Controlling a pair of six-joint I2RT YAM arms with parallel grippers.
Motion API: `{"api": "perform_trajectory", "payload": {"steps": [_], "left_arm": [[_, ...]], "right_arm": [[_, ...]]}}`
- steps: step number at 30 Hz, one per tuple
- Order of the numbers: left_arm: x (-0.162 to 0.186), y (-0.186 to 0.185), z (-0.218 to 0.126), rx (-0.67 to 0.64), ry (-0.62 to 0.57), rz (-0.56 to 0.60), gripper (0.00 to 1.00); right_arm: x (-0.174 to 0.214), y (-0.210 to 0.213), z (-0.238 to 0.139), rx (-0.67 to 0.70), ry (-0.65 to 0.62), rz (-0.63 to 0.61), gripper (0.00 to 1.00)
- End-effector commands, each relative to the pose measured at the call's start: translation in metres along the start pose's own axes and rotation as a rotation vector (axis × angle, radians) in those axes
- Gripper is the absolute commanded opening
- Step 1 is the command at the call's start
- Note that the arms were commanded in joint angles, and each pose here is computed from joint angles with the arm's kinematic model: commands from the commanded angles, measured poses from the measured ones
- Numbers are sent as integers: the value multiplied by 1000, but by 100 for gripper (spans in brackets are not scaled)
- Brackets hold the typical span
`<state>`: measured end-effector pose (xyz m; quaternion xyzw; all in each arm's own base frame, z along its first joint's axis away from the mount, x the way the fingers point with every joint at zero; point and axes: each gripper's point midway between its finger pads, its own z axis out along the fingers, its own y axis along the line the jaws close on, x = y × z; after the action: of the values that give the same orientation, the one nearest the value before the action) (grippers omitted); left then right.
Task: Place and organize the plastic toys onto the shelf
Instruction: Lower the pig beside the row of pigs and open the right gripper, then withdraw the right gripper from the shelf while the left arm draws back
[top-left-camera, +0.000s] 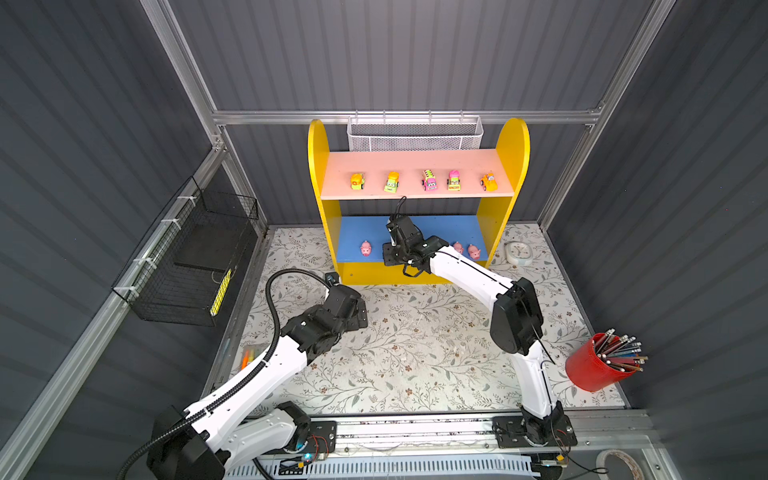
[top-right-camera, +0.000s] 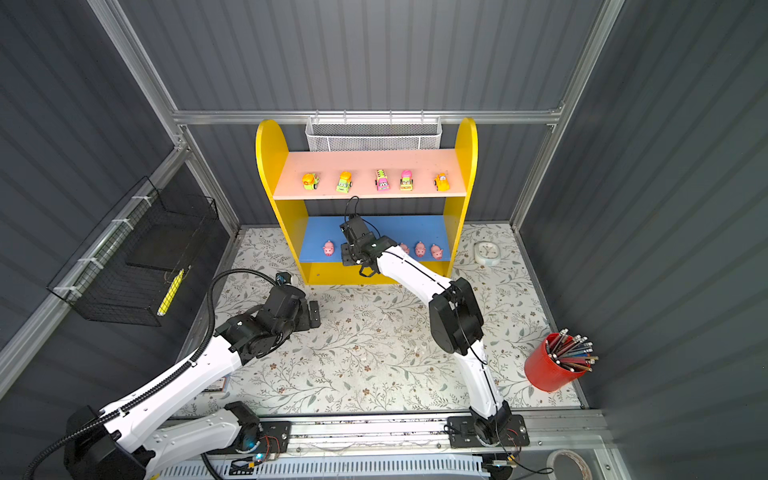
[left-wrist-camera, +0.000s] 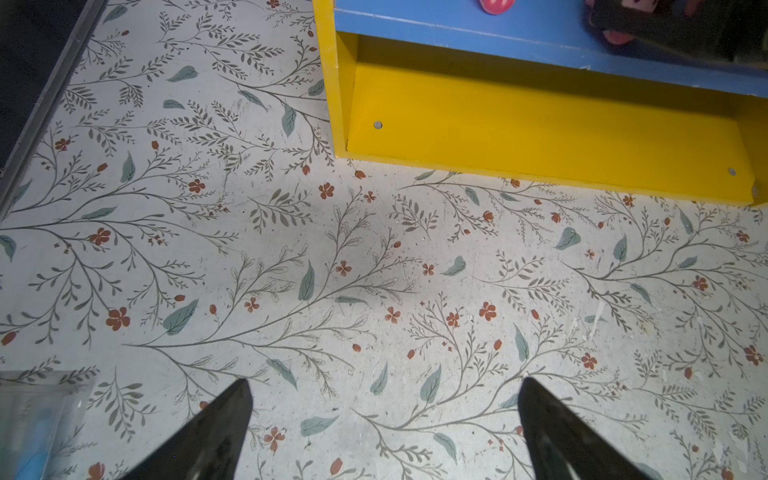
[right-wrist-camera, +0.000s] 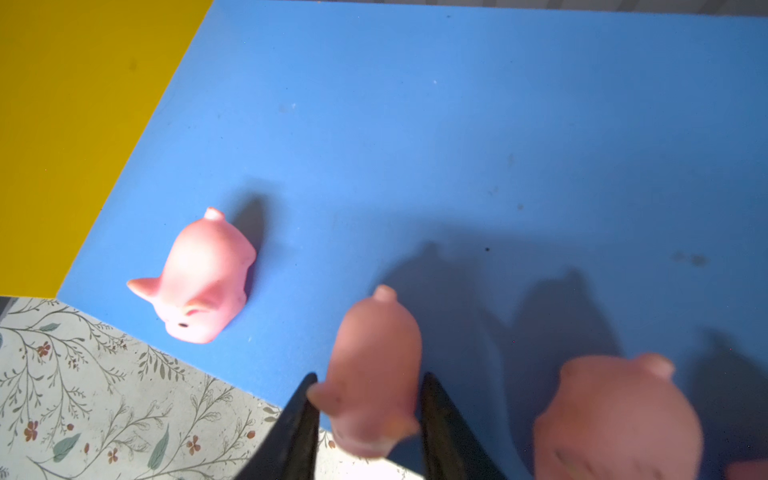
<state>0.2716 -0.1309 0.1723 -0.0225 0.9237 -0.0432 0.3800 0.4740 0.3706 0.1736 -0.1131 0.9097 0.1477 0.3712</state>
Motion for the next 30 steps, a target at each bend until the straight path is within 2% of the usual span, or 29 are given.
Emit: {"api": "perform_trajectory", "payload": {"steps": [1,12,17,26,30], "left_arm": [[-4,1,-2,-2,-22,14,100],[-9,3,-7,-11,-38,13,100],[-9,5,-10,-10,-43,5,100],[-12,17,-23,-36,-72,-9,100],[-16,23,-29,-44,-104,16,100]], "right_arm": [[-3,-2,2,5,1,1,45],[-9,5,-18,-31,-19,-2,62],[-4,10,-36,-51,-30,-3,66],[13,21,-83,-107,-50,-9,76],[35,24,-114,-167,-64,-12,85]]}}
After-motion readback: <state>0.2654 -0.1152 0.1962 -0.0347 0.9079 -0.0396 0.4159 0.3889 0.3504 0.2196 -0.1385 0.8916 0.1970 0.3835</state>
